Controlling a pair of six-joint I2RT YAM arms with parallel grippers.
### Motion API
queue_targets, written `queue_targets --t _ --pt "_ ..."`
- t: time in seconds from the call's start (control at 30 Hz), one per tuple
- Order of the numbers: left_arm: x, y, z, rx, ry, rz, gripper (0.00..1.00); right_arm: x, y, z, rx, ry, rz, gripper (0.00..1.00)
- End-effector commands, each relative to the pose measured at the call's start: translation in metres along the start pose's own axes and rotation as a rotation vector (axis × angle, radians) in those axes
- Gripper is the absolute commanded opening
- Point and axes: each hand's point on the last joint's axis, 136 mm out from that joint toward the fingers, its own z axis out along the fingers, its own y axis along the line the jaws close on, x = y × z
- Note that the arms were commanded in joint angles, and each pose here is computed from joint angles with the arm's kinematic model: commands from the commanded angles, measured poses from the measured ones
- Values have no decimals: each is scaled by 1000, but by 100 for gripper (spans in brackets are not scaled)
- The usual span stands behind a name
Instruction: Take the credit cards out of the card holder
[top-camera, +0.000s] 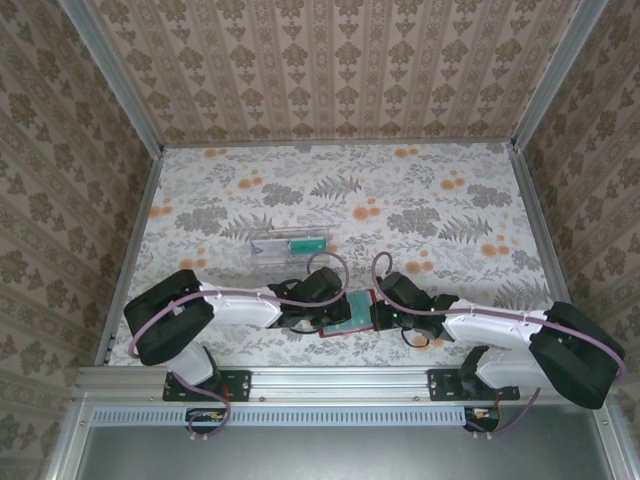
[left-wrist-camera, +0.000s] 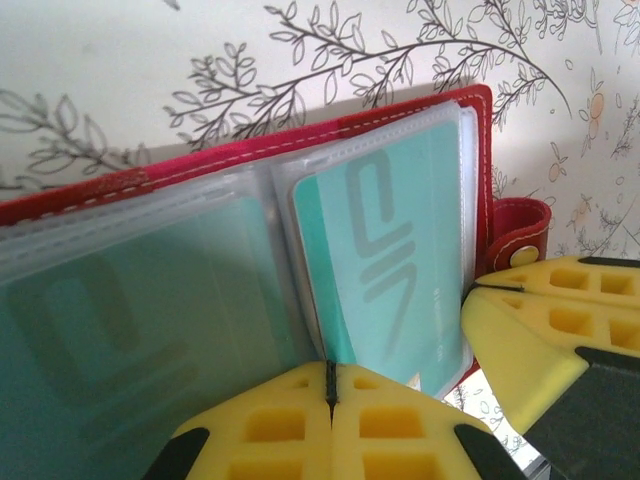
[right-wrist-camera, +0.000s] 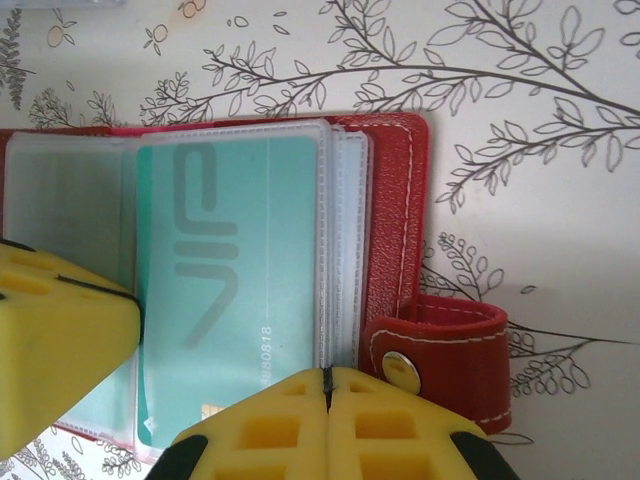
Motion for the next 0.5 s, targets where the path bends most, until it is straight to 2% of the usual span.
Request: queue_targets --t 0.0,0.33,0.47 --pt "-3 3 -9 9 -21 -14 0 18 -12 6 56 65 12 3" --pt "-2 12 -19 2 -40 -20 0 17 -11 7 54 69 13 3" --pt "-2 14 -18 -5 -40 -13 4 14 0 6 4 66 2 3"
